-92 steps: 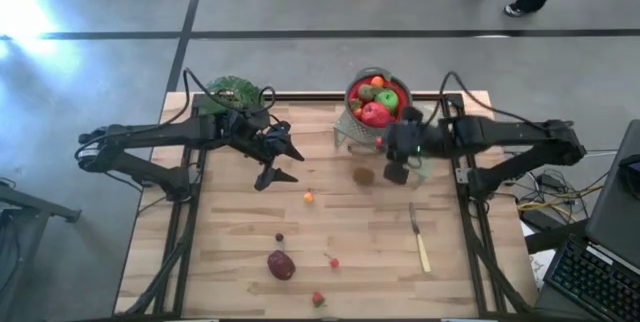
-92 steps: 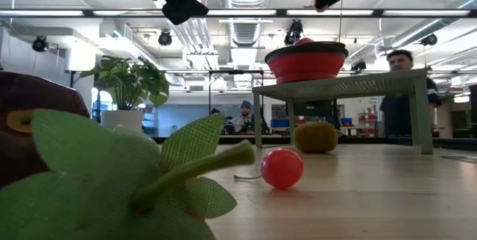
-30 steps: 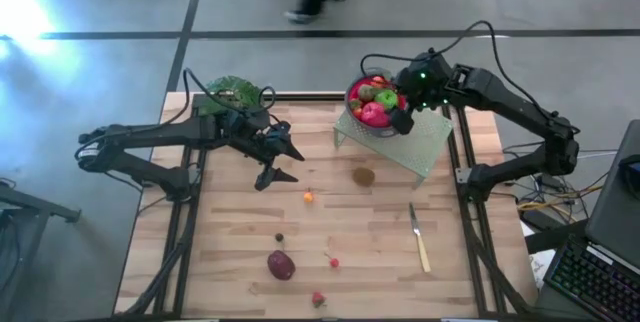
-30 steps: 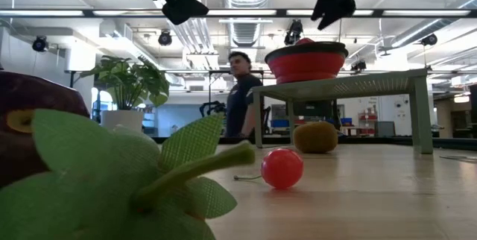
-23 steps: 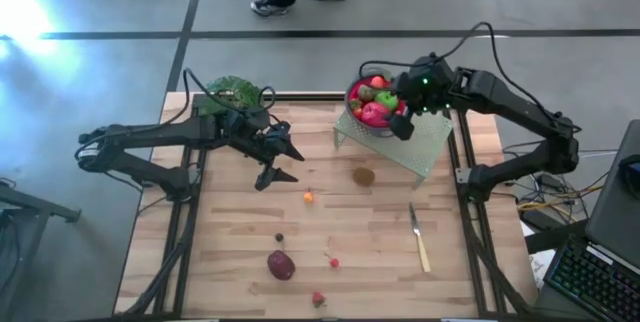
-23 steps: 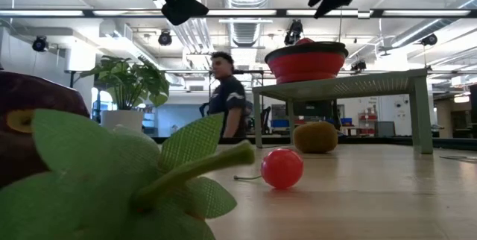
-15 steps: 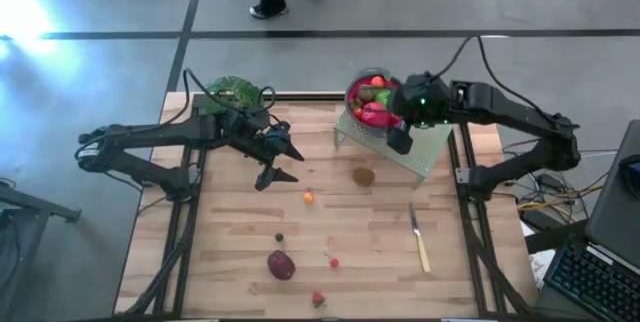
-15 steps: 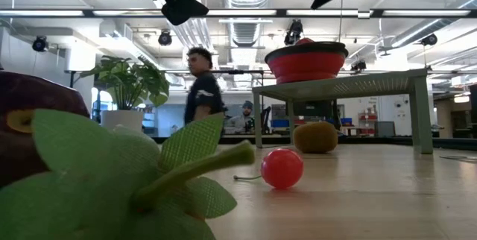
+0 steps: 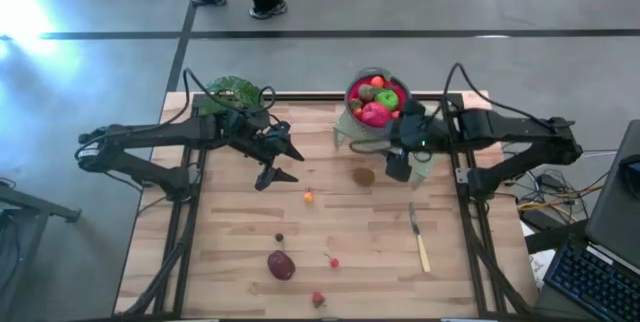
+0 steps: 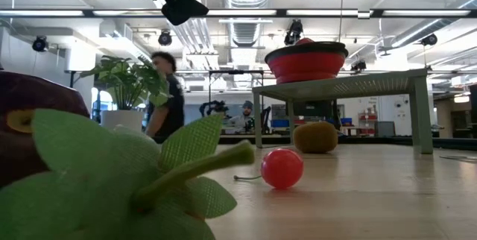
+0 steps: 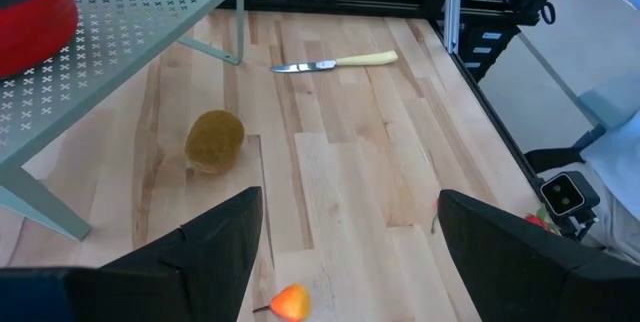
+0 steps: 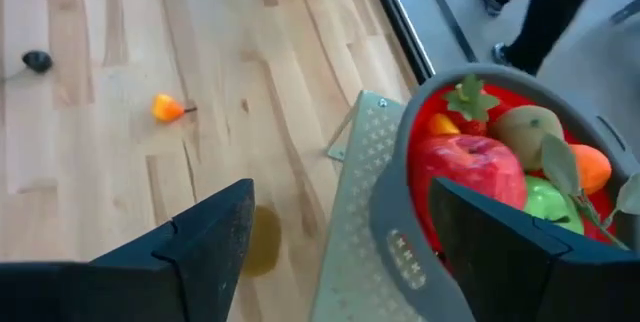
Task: Pick & Place Fruit
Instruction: Put the green kiwi into the red strainer bowl
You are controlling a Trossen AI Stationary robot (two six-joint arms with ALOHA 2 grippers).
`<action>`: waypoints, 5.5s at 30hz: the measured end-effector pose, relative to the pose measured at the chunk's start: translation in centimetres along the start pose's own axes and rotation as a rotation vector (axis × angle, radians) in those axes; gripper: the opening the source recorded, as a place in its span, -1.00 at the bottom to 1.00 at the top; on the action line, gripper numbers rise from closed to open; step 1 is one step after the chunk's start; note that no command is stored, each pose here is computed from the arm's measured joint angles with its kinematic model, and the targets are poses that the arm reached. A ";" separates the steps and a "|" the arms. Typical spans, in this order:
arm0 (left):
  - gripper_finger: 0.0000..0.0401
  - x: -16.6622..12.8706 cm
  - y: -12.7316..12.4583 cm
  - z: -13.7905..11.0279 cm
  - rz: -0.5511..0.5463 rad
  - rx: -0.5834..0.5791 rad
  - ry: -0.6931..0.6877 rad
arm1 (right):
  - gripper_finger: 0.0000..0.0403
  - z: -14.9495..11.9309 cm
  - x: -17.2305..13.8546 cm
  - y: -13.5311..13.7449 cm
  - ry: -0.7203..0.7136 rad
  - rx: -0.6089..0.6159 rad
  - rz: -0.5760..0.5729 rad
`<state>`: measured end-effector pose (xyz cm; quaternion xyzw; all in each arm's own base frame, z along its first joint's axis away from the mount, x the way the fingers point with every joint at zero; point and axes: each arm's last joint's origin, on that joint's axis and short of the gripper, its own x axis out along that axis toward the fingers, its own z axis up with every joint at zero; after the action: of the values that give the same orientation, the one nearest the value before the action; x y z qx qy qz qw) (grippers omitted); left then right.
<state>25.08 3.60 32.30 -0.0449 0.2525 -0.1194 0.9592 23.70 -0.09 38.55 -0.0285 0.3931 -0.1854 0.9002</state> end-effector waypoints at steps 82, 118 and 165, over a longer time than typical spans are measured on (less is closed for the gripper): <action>0.54 0.0 0.0 -0.5 -0.003 0.007 0.044 | 0.70 -8.1 23.2 10.2 0.751 -0.175 0.030; 0.54 0.0 0.0 -0.4 -0.004 0.009 0.040 | 0.20 -2.6 16.0 9.8 0.470 -0.199 0.268; 0.54 0.0 0.0 -0.4 -0.003 0.008 0.041 | 0.23 1.0 6.6 -14.7 0.209 0.179 -0.207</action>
<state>24.86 3.57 31.94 -0.0388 0.2716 -0.1228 0.9538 23.94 -16.20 37.56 0.0309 0.4613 -0.3132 0.8295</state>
